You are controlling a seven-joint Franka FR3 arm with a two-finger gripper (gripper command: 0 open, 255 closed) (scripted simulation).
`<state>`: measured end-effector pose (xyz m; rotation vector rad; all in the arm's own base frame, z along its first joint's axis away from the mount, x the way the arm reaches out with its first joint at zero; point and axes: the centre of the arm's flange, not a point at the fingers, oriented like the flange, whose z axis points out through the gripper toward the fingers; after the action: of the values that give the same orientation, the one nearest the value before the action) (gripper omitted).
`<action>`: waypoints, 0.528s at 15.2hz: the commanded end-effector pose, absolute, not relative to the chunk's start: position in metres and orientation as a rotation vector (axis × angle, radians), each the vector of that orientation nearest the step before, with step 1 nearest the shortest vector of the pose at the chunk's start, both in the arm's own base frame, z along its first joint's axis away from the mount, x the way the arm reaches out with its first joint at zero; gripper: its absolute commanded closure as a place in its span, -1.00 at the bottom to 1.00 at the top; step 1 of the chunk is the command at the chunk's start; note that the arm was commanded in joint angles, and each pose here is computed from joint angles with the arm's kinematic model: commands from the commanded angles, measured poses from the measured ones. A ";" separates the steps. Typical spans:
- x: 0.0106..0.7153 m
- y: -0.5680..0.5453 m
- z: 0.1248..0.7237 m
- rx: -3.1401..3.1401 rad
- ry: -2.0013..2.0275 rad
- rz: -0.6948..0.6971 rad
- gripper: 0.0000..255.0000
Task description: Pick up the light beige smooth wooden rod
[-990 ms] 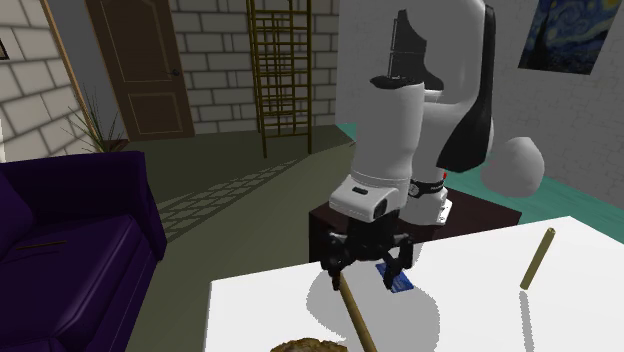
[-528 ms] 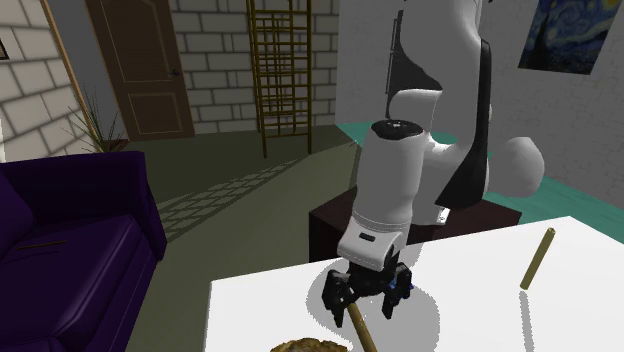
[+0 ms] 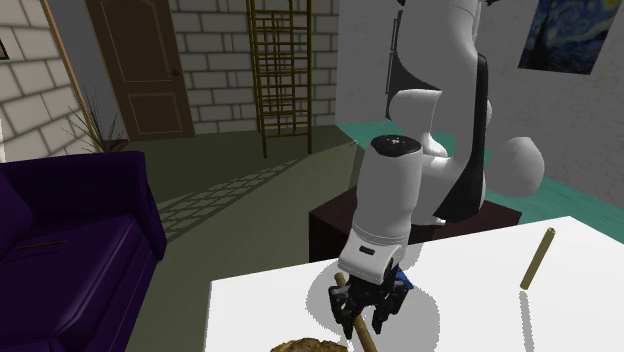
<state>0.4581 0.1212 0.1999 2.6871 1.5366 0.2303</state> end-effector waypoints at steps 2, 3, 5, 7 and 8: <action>0.458 0.120 0.198 2.689 1.532 0.230 1.00; 0.458 0.120 0.198 2.689 1.532 0.230 1.00; 0.459 0.120 0.199 2.689 1.532 0.230 1.00; 0.459 0.120 0.198 2.689 1.532 0.230 1.00; 0.459 0.120 0.203 2.689 1.532 0.230 1.00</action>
<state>0.4585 0.1221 0.2025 2.6863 1.5380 0.2316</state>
